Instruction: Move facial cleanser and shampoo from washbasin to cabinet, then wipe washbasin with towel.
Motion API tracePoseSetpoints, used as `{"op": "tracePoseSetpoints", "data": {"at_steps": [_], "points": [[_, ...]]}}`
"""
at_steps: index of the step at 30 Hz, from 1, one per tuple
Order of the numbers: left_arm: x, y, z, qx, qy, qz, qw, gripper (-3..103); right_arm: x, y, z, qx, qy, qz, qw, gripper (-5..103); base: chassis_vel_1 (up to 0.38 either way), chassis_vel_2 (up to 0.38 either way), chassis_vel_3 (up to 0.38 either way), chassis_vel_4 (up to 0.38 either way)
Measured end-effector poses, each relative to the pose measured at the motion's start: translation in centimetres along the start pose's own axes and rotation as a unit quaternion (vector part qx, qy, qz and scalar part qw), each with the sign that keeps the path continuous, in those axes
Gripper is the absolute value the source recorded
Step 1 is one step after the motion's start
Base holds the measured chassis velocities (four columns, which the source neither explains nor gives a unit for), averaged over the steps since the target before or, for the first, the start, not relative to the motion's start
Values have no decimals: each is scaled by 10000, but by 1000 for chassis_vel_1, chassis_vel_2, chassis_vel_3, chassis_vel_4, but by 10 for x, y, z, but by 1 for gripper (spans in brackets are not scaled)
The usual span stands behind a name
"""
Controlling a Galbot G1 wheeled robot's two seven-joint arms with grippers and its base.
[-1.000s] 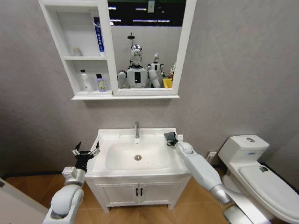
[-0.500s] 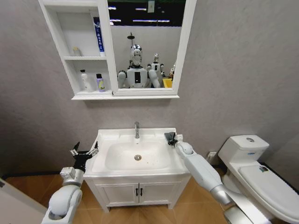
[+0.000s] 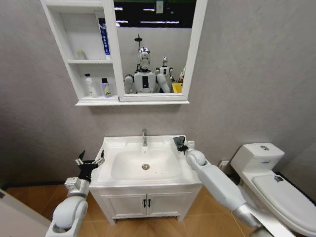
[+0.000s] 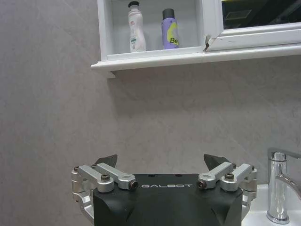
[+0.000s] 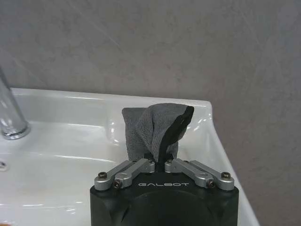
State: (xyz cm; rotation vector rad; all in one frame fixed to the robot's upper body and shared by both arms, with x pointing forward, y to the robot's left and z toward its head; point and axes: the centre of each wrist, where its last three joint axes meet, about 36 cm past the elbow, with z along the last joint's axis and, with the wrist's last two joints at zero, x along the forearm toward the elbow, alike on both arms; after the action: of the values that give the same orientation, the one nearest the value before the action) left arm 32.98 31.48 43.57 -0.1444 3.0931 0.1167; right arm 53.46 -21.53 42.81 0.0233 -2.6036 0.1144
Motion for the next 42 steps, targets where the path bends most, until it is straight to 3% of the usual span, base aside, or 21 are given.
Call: {"op": "tracePoseSetpoints", "data": {"at_steps": [3, 11, 15, 25, 29, 37, 42], "points": [[1, -1, 0, 1, 1, 3, 10000, 100, 22, 31, 12, 87, 65, -243, 9996, 3, 0, 0, 0, 0], [3, 2, 1, -14, -27, -46, 10000, 100, 37, 85, 34, 71, 454, -496, 9977, 3, 0, 0, 0, 0], [4, 4, 1, -34, -41, -55, 10000, 100, 34, 87, 47, 91, 630, -446, 9970, 3, 0, 0, 0, 0], [1, 3, 3, -65, -53, -14, 10000, 100, 19, 55, 82, 203, 948, -247, 9950, 3, 0, 0, 0, 0], [0, 4, 1, -71, -94, -24, 9999, 100, 7, 51, 88, 63, 972, -361, 9946, 3, 0, 0, 0, 0], [-1, 11, -4, -130, -155, -59, 9998, 100, -8, 52, 86, -89, 950, -476, 9943, 3, 0, 0, 0, 0], [0, 11, -4, -126, -155, -65, 9998, 100, -14, 67, 86, -224, 999, -589, 9930, 3, 0, 0, 0, 0]]}}
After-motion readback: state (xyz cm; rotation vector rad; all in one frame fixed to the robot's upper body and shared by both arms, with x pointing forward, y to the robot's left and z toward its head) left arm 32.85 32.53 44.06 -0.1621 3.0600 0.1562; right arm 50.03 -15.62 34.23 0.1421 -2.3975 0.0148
